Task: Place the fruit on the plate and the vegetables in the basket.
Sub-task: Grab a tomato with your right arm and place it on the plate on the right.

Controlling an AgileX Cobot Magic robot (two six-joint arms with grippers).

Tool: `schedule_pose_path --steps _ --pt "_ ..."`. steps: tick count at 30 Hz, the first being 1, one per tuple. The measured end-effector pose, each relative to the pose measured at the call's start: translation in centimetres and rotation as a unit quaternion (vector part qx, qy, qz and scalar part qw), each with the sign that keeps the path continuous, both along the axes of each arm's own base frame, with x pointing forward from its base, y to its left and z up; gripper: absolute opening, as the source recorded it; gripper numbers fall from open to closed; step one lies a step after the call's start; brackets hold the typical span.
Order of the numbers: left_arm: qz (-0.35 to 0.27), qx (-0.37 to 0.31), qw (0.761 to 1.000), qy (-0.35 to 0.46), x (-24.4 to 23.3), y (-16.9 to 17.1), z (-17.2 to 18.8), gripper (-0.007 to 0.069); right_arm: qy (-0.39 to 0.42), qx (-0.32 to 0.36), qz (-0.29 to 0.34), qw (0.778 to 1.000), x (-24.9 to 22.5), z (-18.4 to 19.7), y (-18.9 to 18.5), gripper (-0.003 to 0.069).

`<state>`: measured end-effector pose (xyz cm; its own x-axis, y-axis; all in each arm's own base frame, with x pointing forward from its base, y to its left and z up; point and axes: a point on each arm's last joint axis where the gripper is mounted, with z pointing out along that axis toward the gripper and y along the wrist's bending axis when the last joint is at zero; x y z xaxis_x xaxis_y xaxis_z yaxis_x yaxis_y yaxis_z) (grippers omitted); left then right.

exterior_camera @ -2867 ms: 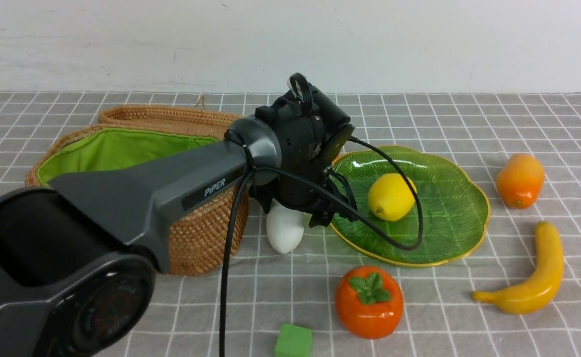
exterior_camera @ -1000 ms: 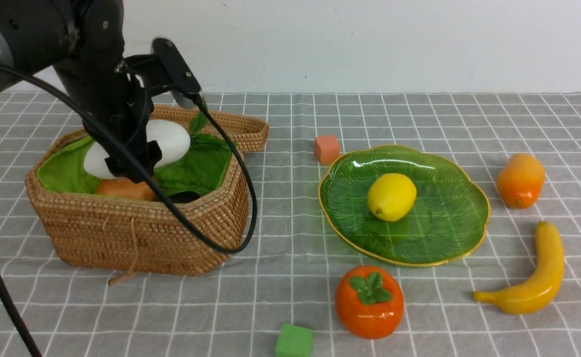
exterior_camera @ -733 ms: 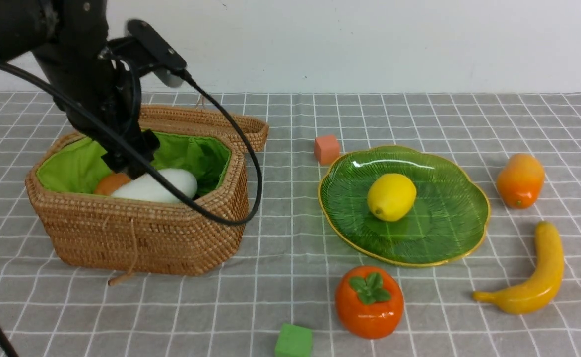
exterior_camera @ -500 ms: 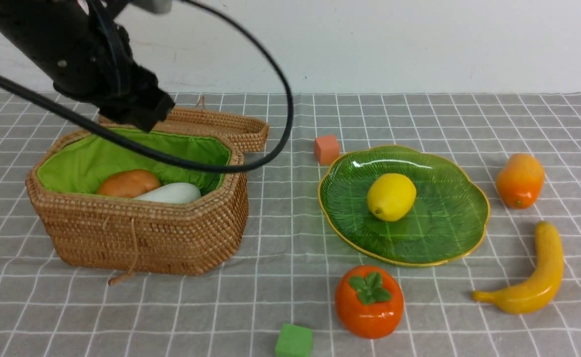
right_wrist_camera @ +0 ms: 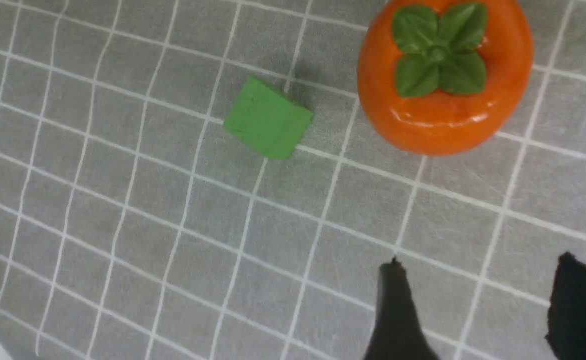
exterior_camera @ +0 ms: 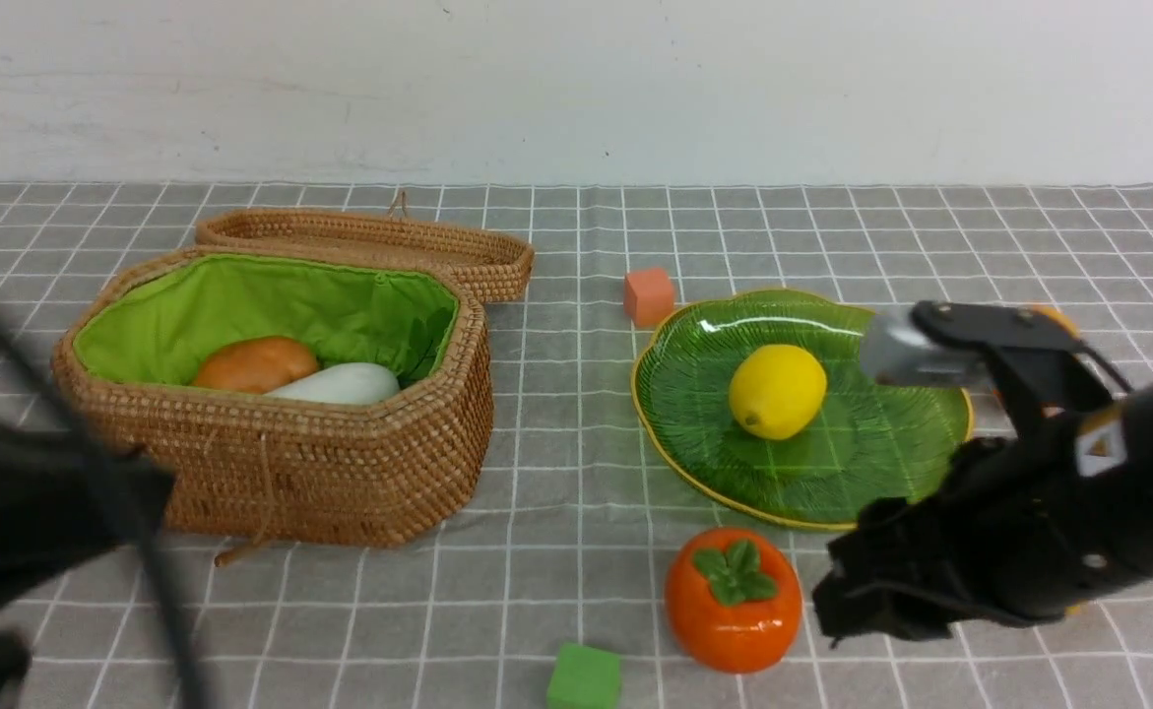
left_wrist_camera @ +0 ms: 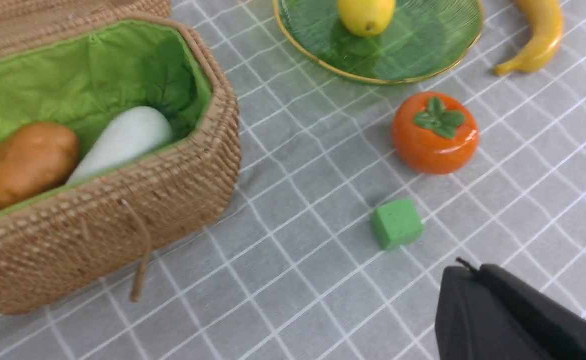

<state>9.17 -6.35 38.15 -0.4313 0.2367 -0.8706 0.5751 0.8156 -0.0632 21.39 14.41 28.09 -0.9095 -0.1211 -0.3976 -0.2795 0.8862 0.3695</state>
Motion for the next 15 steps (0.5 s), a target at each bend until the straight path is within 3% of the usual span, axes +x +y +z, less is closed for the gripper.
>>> schedule_pose_path --steps 4,15 --pt "-0.001 -0.052 0.997 -0.063 -3.0 1.5 -2.8 -0.0013 0.015 -0.002 -0.041 0.999 2.9 -3.5 1.3 0.0549" --pt "-0.010 -0.086 0.994 -0.070 -4.5 1.9 -3.3 -0.0013 0.023 0.003 -0.115 0.993 6.7 -8.0 1.4 0.0584"
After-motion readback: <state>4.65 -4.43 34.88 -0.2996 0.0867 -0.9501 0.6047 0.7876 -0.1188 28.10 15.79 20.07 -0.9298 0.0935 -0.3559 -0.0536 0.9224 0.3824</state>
